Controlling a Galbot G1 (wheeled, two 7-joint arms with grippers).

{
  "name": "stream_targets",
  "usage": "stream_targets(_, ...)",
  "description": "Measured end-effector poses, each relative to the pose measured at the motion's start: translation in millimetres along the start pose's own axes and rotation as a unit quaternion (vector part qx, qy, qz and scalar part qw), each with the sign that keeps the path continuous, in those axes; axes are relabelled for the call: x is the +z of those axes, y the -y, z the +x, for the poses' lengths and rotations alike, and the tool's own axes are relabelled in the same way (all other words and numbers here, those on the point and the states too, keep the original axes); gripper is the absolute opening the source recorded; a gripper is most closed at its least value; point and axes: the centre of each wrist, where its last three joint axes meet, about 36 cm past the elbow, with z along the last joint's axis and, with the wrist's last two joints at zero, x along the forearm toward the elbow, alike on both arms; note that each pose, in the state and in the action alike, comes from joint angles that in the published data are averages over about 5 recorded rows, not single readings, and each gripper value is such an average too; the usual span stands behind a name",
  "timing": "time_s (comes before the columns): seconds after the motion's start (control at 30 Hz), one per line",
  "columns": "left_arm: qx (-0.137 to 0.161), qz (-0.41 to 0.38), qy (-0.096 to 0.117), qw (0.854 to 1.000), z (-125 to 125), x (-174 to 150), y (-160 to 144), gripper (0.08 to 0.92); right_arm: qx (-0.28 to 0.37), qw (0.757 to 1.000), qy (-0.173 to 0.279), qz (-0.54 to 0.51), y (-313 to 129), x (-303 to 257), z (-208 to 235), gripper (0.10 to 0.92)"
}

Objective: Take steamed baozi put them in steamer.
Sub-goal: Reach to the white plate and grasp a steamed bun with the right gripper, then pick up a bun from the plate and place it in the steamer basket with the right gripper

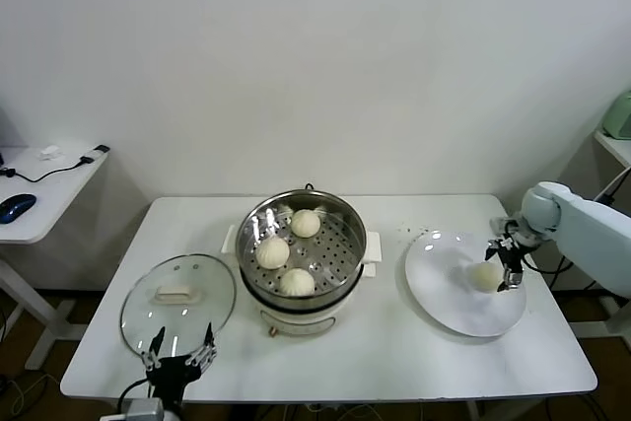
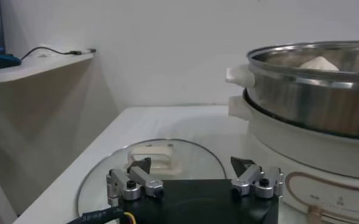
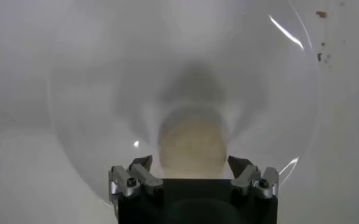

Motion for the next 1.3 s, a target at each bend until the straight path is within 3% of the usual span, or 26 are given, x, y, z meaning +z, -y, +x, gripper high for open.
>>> stream_targets(0.27,0.001,-0.002,-0.001,1.0,3.0,0.5,-0.8,0.823,0.008,1.0,0.005,-0.009,-0.9,0.5,0.2,0.645)
stream_targets(0.5,0.002,-0.004,0.002,1.0,4.6,-1.8,-1.1,0.823,0.015,1.0,0.014,-0.012,-1.3,0.4,23.2,0.63)
stream_targets(0.67,0.004,-0.005,0.005,1.0,5.2,-4.2,-1.2,0.823,0.034,0.999,0.031,0.001,8.3,-19.9,66.3,0.629)
stream_targets(1.07,0.006,-0.011,0.016,1.0,6.9,-11.2,-4.6,0.823,0.071,0.989,0.118,0.046,27.8,-152.2,217.8,0.628)
stream_targets(1.3,0.006,-0.007,0.021,1.0,8.0,-14.1,-4.8,0.823,0.061,0.984,0.15,0.077,14.9,-255.0,256.6,0.628)
